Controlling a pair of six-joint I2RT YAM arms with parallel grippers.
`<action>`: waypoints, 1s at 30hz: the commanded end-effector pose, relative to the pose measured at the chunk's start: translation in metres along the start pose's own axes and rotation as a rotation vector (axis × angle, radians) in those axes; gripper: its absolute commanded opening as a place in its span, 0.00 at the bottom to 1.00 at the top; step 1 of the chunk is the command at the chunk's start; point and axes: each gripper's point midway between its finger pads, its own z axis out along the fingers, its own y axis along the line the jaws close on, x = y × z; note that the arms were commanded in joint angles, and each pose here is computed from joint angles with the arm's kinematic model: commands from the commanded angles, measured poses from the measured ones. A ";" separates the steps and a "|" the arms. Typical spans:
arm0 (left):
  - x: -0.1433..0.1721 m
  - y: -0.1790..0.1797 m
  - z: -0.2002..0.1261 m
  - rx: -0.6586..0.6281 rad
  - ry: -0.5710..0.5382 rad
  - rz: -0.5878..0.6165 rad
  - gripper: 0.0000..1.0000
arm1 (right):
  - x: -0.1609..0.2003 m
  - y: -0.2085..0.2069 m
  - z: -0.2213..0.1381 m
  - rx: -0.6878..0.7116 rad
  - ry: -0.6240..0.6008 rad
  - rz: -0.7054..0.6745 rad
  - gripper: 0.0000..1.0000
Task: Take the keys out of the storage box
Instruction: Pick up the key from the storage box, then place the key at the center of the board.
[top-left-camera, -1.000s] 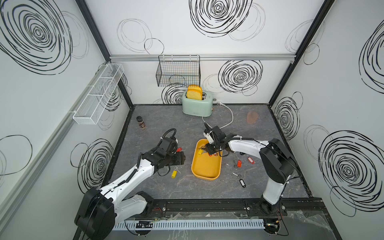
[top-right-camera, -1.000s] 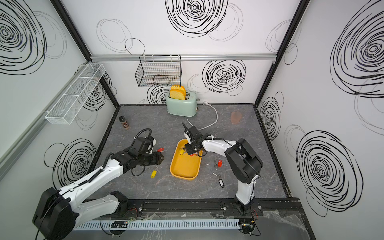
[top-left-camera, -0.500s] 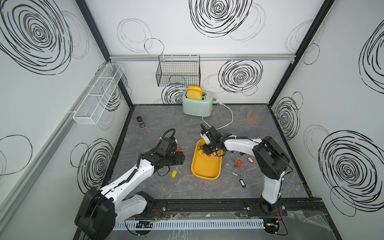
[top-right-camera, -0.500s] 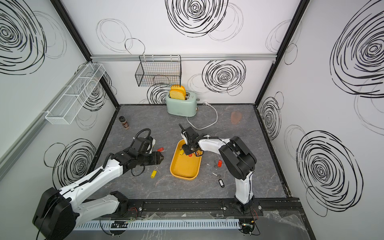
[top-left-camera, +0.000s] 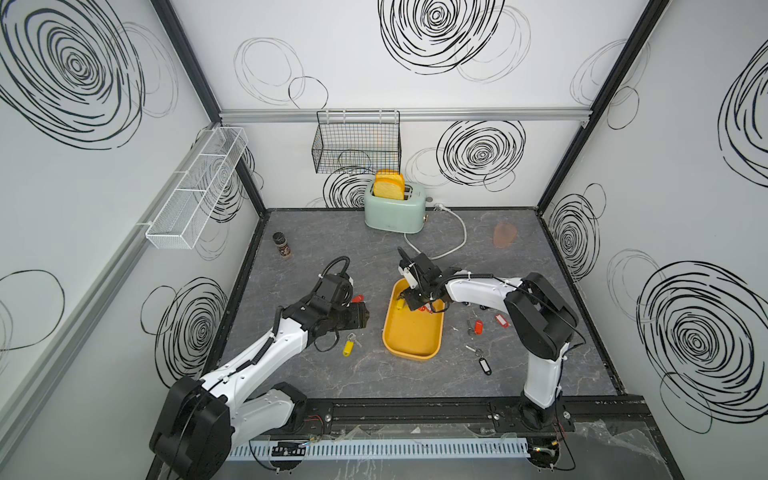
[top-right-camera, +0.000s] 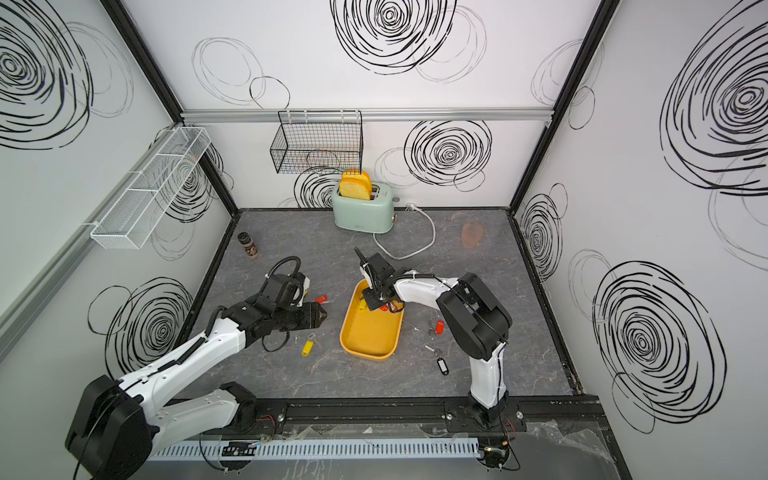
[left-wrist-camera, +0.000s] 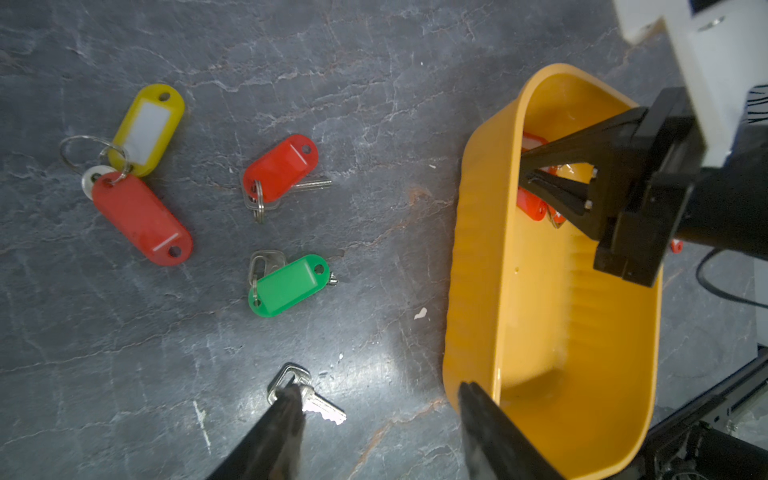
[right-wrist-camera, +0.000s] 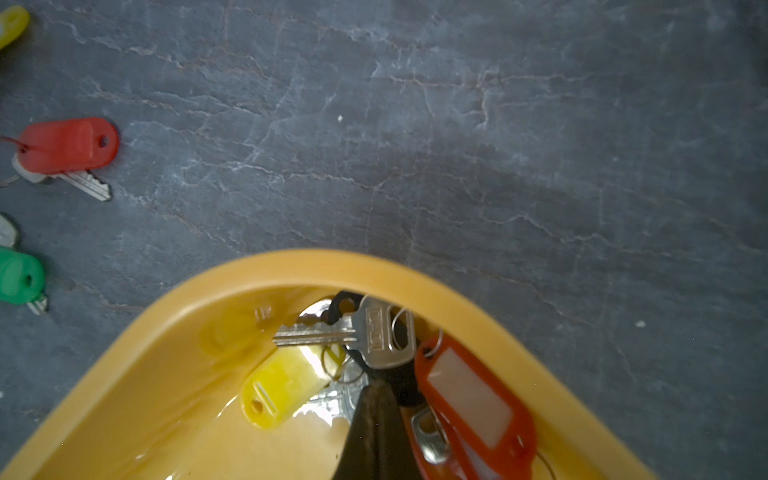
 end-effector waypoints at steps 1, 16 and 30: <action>-0.008 -0.005 -0.001 0.028 -0.022 0.008 0.64 | -0.015 0.006 -0.022 0.005 -0.042 -0.018 0.00; -0.009 -0.026 -0.002 0.095 -0.028 0.044 0.64 | -0.030 0.003 -0.097 0.006 -0.176 0.020 0.00; -0.007 -0.059 -0.001 0.158 -0.027 0.132 0.65 | -0.007 -0.072 -0.161 0.114 -0.258 0.266 0.00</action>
